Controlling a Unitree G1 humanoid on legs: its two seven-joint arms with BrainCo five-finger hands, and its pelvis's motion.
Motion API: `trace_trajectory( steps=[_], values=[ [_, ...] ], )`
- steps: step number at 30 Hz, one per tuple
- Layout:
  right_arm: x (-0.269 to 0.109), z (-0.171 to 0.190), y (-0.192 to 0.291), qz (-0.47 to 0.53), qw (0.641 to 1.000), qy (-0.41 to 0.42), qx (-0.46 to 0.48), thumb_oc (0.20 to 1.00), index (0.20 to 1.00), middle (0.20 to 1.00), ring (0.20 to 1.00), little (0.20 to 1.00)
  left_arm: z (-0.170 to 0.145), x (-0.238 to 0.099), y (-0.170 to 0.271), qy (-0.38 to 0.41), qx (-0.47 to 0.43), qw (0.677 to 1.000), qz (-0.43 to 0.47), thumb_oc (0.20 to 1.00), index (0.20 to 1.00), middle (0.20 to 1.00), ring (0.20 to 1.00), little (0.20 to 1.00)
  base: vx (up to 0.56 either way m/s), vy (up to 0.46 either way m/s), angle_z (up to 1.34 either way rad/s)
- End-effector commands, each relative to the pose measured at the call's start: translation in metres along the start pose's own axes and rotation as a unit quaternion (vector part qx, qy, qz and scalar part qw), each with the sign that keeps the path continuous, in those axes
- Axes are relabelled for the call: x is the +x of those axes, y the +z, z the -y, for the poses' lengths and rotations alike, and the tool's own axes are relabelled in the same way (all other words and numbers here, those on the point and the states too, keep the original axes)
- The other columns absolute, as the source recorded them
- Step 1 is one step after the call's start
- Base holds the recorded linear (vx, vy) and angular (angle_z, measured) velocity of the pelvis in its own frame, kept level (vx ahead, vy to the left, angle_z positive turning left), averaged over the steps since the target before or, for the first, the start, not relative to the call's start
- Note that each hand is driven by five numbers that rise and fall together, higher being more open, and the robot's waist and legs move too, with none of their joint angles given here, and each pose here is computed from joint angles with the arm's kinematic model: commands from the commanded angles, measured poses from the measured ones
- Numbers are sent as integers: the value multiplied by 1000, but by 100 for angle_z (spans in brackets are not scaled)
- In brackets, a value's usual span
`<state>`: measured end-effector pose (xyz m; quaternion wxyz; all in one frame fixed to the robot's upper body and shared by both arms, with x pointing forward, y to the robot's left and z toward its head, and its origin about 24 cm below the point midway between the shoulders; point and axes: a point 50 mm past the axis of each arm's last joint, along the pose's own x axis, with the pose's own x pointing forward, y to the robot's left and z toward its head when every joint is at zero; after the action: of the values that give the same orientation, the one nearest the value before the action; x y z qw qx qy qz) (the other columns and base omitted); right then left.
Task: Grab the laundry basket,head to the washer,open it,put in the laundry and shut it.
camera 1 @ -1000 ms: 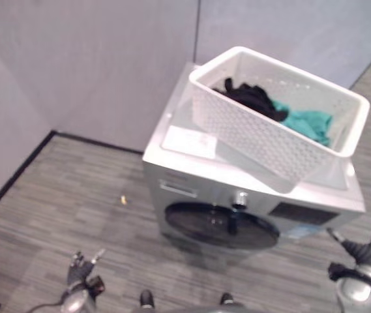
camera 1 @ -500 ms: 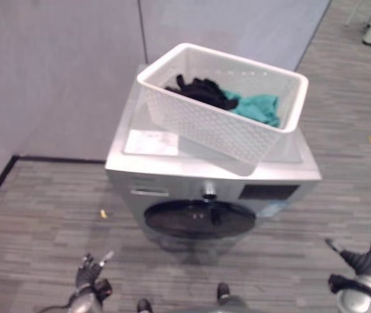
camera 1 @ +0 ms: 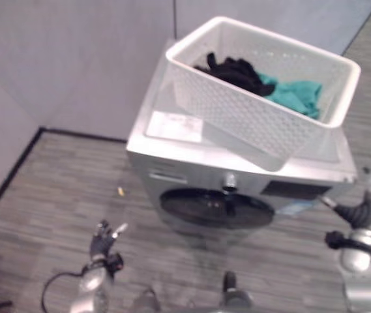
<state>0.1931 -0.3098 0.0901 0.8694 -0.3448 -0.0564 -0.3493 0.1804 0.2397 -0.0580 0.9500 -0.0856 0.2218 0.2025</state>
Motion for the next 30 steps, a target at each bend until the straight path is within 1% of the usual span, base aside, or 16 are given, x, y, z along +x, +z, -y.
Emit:
trace_trajectory(
  steps=[1,3,5,6,8,12,15,16,17,19,21,23,24,27,28,30],
  values=[
    [24,8,16,53,997,-46,-27,1000,1000,1000,1000,1000,-8,8,21,0,21,999,48,1000,1000,1000,1000,1000,-140,155,-26],
    [32,-4,33,72,996,-53,-4,1000,1000,1000,1000,1000,-15,9,27,14,20,998,57,1000,1000,1000,1000,1000,-209,150,-36],
    [34,-7,36,76,996,-51,-2,1000,1000,1000,1000,1000,-17,9,28,16,16,998,57,1000,1000,1000,1000,1000,-191,36,-67],
    [34,-8,36,76,996,-46,-5,1000,1000,1000,1000,1000,-23,9,29,22,45,997,56,1000,1000,1000,1000,1000,-220,20,-18],
    [35,-9,38,78,996,-49,-4,1000,1000,1000,1000,1000,-29,8,27,32,46,997,53,1000,1000,1000,1000,1000,-129,-59,56],
    [30,-12,37,81,996,-30,0,1000,1000,1000,1000,1000,-39,1,15,50,42,997,32,1000,1000,1000,1000,1000,-81,-204,16],
    [31,-7,48,116,993,-31,-3,1000,1000,1000,1000,1000,-42,-3,9,52,42,998,20,1000,1000,1000,1000,1000,-100,-228,-12],
    [30,-7,48,116,993,-30,-3,1000,1000,1000,1000,1000,-42,-3,8,52,42,998,20,1000,1000,1000,1000,1000,-128,-270,-36],
    [28,-3,61,151,988,-32,-2,1000,1000,1000,1000,1000,-40,-3,5,49,42,998,14,1000,1000,1000,1000,1000,-138,-247,-39],
    [23,4,66,172,984,-37,-3,1000,1000,1000,1000,1000,-36,-3,3,45,34,998,10,1000,1000,1000,1000,1000,-167,-245,-28],
    [15,12,69,186,981,-48,-3,1000,1000,1000,1000,1000,-29,-2,-1,40,21,999,2,1000,1000,1000,1000,1000,-140,-163,-9],
    [11,13,72,191,980,-45,3,1000,1000,1000,1000,1000,-26,-2,-3,37,17,999,-4,1000,1000,1000,1000,1000,-102,-91,24],
    [3,11,72,197,980,-27,0,1000,1000,1000,1000,1000,-21,-3,-9,30,12,999,-15,1000,1000,1000,1000,1000,-78,-57,18],
    [-2,10,71,199,980,-13,-7,1000,1000,1000,1000,1000,-19,-4,-13,29,11,999,-21,1000,1000,1000,1000,1000,-56,-23,6],
    [-11,9,65,192,981,8,-20,1000,1000,1000,1000,1000,-16,-6,-16,25,10,999,-27,1000,1000,1000,1000,1000,-50,5,9],
    [-17,7,58,180,983,23,-38,1000,1000,1000,1000,1000,-15,-7,-21,24,10,999,-34,1000,1000,1000,1000,1000,-56,27,3]
  ],
)
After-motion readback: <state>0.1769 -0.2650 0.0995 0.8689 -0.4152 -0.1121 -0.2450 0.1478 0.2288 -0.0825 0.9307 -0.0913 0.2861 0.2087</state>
